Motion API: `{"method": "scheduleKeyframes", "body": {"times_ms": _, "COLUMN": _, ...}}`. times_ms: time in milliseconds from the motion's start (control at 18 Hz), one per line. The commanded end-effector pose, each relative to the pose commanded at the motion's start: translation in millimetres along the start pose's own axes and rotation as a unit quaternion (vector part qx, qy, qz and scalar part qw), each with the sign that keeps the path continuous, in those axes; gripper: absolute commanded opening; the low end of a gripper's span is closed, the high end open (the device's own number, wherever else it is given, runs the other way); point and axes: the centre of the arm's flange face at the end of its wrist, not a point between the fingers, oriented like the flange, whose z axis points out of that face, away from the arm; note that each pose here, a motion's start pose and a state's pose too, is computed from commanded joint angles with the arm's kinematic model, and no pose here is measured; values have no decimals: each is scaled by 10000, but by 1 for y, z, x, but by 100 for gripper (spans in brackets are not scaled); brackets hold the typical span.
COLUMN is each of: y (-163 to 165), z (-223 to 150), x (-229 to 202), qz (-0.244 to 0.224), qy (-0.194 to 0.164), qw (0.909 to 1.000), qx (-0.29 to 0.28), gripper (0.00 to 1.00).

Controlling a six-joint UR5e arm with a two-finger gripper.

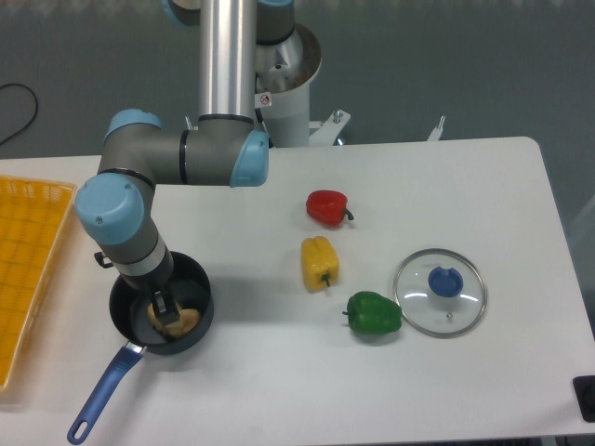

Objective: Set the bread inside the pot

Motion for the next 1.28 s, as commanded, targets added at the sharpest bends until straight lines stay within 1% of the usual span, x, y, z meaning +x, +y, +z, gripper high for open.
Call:
{"method": "scheduleKeyframes", "body": {"times_ms": 333, "y": 5, "z": -6, "x": -4, "qz": 7, "qy": -45, "qw": 10000, "qx": 9, "gripper": 79}}
{"method": "scheduleKeyframes", "body": {"times_ms": 444, "y": 20, "z": -7, "x": -13, "qz": -16, "qy": -52, "qw": 10000, "qx": 7, "gripper": 79}}
{"method": "scheduleKeyframes", "body": {"times_ms": 556, "y": 41, "z": -15, "x": -24, "qz": 44, "qy": -101, "qw": 9999, "qx": 16, "gripper": 80}}
{"method": "scheduleKeyframes", "body": {"times_ms": 611, "y": 52, "z": -23, "x": -29, "qz": 66, "qy": -164, "qw": 9998, "qx": 39, "gripper": 85}}
{"method": "scheduleKeyframes", "body": {"times_ms": 722, "y": 77, "z": -39, "x": -40, "qz": 57, "qy": -282, "qw": 9996, "qx": 58, "gripper": 99}}
{"method": "scheduleKeyframes", "body": {"times_ms": 889, "y": 123, "z": -58, "x": -56, "qz": -196, "qy": -430, "qw": 9989, "qx": 73, "gripper": 100}}
{"method": "scheduleKeyframes", "body": {"times_ms": 1000, "y": 145, "z": -65, "x": -65, "qz": -336, "qy": -499, "qw": 9982, "qx": 71, "gripper": 100}}
{"method": "scheduleKeyframes", "body": {"times_ms": 1111, "y": 165, "z": -68, "x": -71, "qz": -336, "qy": -514, "qw": 9981, "qx": 58, "gripper": 100}}
{"method": "scheduleKeyframes", "body": {"times_ms": 1278, "y": 195, "z": -70, "x": -80, "qz": -182, "qy": -501, "qw": 9986, "qx": 9, "gripper": 100}}
